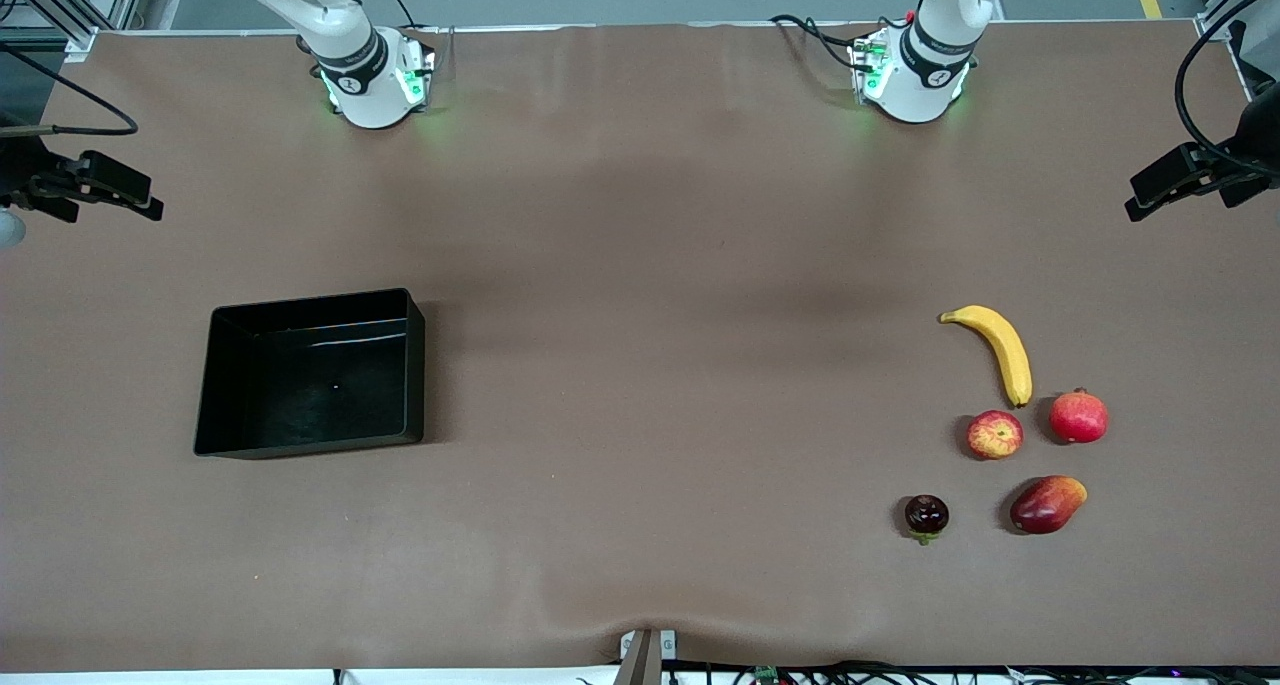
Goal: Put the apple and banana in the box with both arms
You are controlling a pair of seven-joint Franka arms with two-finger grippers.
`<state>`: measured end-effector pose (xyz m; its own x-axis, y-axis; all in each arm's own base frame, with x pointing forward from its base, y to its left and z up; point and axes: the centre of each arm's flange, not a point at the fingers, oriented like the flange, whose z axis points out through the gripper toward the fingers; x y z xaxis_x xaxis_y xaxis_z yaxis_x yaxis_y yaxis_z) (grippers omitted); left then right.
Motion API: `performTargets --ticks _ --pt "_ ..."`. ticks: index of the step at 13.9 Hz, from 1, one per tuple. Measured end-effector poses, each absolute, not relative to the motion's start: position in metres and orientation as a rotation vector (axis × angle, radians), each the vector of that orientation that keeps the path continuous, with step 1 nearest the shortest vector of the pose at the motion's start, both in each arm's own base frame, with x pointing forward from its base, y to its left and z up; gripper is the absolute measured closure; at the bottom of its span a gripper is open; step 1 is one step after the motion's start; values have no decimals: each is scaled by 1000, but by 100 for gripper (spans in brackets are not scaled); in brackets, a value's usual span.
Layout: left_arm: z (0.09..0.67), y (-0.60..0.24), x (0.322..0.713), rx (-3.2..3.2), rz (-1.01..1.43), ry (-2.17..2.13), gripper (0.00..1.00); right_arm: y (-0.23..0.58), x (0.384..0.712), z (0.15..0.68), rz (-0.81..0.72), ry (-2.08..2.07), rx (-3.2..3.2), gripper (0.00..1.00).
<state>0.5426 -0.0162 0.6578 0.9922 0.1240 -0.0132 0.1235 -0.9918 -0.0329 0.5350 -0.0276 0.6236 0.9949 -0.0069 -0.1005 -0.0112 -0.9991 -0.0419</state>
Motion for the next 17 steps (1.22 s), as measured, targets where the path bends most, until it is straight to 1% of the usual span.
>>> performTargets --ticks 7,10,13,17 --pt "657 -17 543 -3103 28 -192 0 -33 537 630 129 31 -3098 0" --pt "645 -17 545 -3099 65 -191 0 -33 537 630 128 31 -3098 0" --pt "617 -9 554 -3096 91 -214 0 -34 537 631 125 31 -3098 0" --pt "555 1 570 -3098 64 -233 0 -33 537 635 113 30 -3099 0"
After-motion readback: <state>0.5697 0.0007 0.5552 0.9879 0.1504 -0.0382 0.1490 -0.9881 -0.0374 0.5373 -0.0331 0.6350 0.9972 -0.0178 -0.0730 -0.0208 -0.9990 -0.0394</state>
